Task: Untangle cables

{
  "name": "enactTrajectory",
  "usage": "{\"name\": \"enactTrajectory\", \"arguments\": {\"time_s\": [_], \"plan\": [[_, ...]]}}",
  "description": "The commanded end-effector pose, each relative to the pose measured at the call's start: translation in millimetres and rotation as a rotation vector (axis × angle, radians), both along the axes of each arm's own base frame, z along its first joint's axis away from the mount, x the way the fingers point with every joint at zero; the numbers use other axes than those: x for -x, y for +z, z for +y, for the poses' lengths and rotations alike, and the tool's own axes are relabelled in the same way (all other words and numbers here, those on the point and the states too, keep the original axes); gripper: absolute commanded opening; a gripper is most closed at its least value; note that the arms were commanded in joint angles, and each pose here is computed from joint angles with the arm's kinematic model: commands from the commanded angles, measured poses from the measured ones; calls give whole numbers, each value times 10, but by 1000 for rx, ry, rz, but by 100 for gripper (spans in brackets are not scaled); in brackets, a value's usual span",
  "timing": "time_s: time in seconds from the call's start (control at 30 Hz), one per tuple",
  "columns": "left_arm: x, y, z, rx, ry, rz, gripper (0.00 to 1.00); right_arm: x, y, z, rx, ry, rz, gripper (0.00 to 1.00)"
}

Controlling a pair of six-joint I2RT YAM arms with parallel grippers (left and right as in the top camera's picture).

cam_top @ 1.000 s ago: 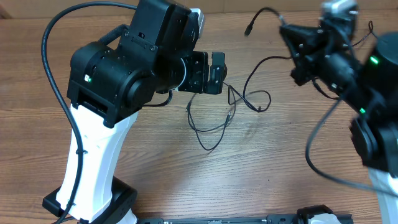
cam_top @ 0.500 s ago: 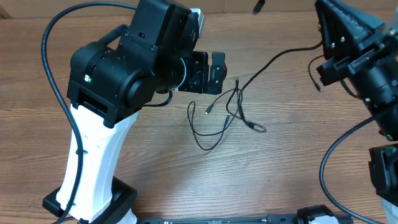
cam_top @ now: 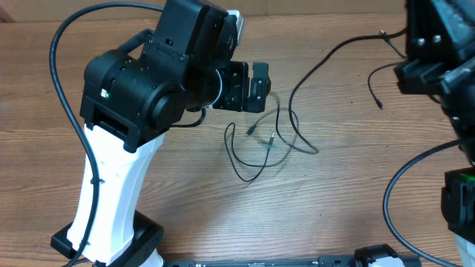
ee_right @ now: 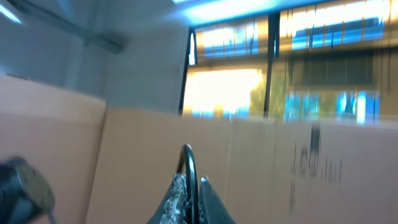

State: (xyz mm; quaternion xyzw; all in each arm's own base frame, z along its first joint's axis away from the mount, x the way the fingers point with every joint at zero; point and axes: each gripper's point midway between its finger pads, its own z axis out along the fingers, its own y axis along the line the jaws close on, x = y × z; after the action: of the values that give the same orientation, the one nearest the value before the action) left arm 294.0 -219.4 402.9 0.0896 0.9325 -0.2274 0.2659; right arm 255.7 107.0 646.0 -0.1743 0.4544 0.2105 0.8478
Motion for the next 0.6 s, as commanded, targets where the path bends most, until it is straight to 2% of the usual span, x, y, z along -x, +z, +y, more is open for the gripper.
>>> {"name": "enactTrajectory", "arguments": {"time_s": [0.0,0.33,0.57], "plan": [[-7,-33,-20,-17,-15,-1,100,114,213,-55,-30,-13,-86,4],[-7,-33,-20,-17,-15,-1,100,-25,159,-51,-30,-25,-64,4],[-7,-33,-20,-17,-15,-1,100,-266,19,-11,-20,-26,-6,4]]}}
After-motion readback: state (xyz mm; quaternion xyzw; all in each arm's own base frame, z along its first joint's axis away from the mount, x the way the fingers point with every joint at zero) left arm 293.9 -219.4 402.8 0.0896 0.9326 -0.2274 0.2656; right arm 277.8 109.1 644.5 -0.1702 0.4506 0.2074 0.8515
